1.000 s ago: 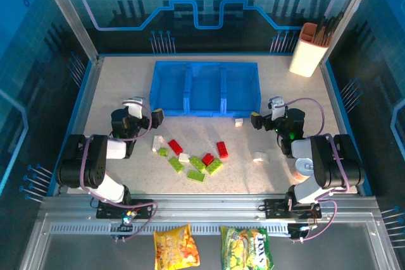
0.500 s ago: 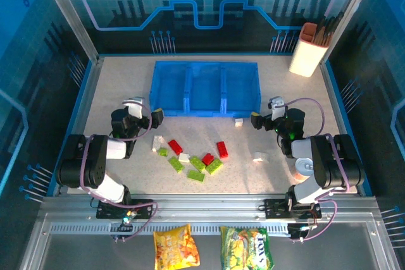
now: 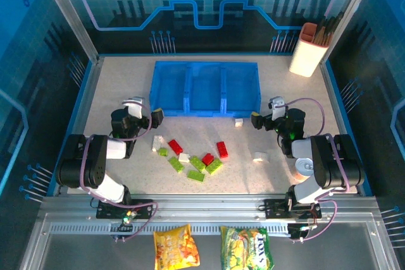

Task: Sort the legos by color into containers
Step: Pick up the lego from the center of the table.

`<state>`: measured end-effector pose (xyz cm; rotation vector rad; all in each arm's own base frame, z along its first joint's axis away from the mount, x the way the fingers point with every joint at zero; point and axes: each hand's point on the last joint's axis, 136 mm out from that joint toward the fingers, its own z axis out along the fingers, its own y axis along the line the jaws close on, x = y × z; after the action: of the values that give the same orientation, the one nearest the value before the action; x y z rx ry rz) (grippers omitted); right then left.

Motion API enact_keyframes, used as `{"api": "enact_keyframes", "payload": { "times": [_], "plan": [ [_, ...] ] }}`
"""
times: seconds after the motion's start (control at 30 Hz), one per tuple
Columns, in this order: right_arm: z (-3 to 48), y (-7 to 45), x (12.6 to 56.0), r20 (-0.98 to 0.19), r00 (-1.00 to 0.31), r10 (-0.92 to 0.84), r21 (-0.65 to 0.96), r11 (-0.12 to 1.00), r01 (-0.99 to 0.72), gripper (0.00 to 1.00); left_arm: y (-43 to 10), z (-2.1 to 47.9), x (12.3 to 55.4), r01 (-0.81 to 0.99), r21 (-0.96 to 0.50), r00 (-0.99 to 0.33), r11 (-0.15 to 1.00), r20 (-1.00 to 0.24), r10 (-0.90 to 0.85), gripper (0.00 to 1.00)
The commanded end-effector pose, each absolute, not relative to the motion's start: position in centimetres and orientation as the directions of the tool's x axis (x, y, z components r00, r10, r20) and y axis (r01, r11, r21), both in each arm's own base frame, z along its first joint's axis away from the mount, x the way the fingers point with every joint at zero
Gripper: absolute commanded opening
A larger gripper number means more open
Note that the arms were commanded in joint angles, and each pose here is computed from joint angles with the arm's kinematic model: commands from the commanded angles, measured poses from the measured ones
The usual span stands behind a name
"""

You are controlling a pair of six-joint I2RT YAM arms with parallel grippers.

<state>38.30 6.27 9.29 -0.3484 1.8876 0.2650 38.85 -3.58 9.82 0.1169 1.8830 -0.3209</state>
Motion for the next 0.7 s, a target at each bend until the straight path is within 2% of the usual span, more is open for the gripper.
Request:
{"api": "enact_keyframes", "payload": {
  "times": [0.0,0.27,0.57,0.67],
  "plan": [
    [10.3,5.2,39.1,-0.952,-0.289,-0.096,0.002,0.947,-0.320,1.00,-3.0,10.0,39.0,0.221,-0.155,-0.313,0.963,-0.946,-0.080,0.99],
    [11.3,5.1,38.9,-0.951,-0.289,-0.109,-0.019,0.955,-0.296,1.00,-2.1,11.5,38.5,0.170,-0.151,-0.286,0.974,-0.953,-0.097,0.99],
    [12.5,5.3,38.1,-0.933,-0.343,-0.104,0.003,0.955,-0.297,1.00,-1.2,12.7,37.8,0.106,-0.153,-0.295,0.982,-0.948,-0.116,0.99],
    [12.4,5.6,37.7,-0.911,-0.398,-0.109,0.012,0.957,-0.290,1.00,-0.9,13.3,37.5,0.074,-0.173,-0.315,0.982,-0.938,-0.141,0.99]
  ]
}}
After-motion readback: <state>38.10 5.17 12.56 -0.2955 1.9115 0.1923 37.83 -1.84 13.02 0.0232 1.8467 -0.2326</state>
